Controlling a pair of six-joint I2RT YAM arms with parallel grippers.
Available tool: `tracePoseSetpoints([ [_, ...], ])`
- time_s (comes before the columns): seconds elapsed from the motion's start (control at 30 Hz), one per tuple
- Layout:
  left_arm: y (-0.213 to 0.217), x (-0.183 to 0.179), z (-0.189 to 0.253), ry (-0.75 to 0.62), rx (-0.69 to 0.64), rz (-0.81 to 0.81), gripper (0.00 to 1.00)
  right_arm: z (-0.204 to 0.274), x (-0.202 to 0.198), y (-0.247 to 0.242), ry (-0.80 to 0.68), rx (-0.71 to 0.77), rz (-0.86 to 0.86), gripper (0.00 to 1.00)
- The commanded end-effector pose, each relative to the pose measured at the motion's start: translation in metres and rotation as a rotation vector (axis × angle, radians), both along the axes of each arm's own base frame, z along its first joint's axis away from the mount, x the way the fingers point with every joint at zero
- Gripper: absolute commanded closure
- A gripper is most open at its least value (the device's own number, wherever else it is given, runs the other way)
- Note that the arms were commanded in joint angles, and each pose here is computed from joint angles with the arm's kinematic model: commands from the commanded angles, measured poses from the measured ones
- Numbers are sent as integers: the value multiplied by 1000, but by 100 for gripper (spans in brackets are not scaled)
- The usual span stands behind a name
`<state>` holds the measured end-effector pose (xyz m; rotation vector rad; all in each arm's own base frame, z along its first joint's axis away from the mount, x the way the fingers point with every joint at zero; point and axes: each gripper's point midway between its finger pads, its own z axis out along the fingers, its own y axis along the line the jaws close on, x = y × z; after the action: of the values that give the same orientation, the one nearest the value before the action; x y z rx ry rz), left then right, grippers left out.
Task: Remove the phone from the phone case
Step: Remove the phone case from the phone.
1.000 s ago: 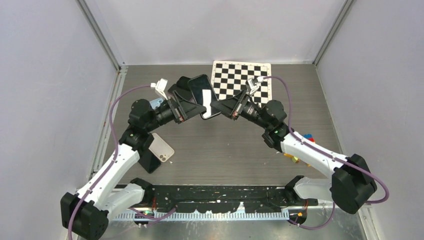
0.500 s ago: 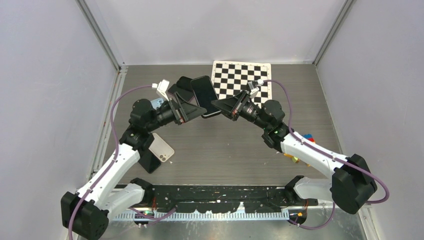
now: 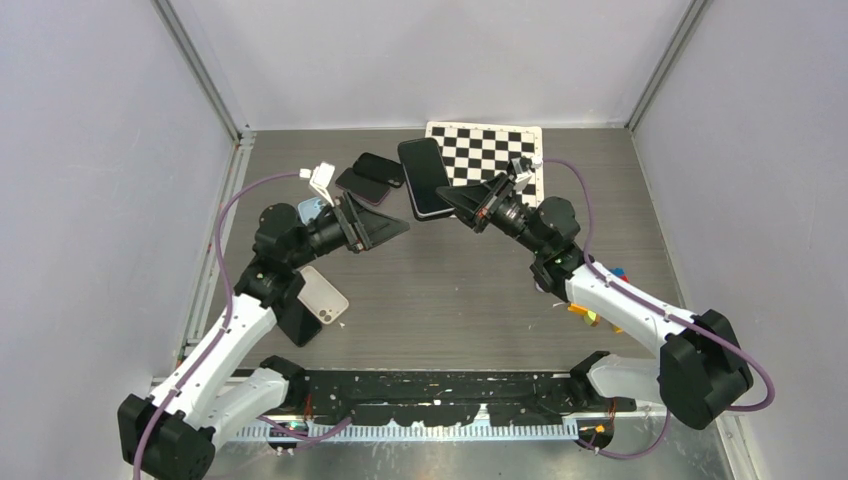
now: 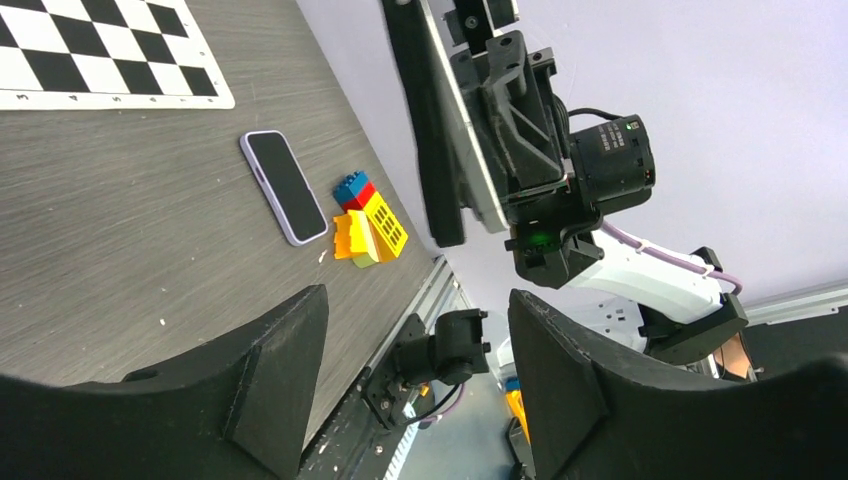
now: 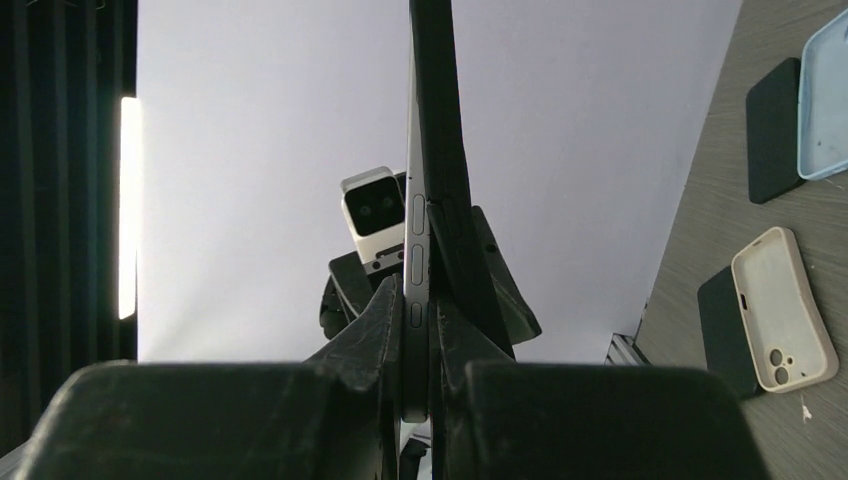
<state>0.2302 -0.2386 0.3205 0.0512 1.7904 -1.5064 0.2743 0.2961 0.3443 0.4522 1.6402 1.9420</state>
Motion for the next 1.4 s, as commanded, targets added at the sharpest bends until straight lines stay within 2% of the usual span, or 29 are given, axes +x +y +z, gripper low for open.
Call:
tracePoseSetpoints([
  [0.0, -2, 0, 8, -45, -9, -20, 32, 61, -24, -10, -181, 146, 47, 99],
  [0.07, -4, 1, 11, -47, -27, -31, 30, 63, -27, -10, -187, 147, 56, 100],
  [0.2, -9, 2, 20, -54, -66, -60, 15, 64, -29, -9, -193, 143, 68, 99],
  [0.33, -12, 2, 28, -72, -97, -82, 12, 62, -28, -7, -190, 139, 75, 99],
  [0.43, -13, 4, 27, -68, -99, -79, 16, 64, -29, -7, -196, 144, 80, 99],
  [0.67, -16, 8, 24, -47, -101, -90, 44, 75, -38, -7, -230, 167, 117, 99],
  [0.8, -16, 10, 27, -49, -106, -85, 45, 77, -41, -6, -244, 165, 138, 99],
  [0.93, -17, 14, 28, -34, -105, -72, 37, 70, -41, 2, -238, 128, 162, 99],
  [1.07, -16, 21, 25, 2, -61, -39, 38, 63, -45, 14, -239, 87, 193, 99],
  [1.17, -12, 24, 24, 7, -41, -11, 49, 62, -48, 17, -253, 66, 200, 99],
  [1.23, -10, 26, 21, 8, -21, 10, 64, 59, -48, 17, -251, 49, 199, 99],
  [1.33, -6, 30, 13, 17, 14, 46, 94, 54, -48, 19, -258, 21, 199, 99],
  [1.37, -5, 33, 10, 23, 28, 62, 100, 51, -47, 19, -252, 10, 199, 99],
])
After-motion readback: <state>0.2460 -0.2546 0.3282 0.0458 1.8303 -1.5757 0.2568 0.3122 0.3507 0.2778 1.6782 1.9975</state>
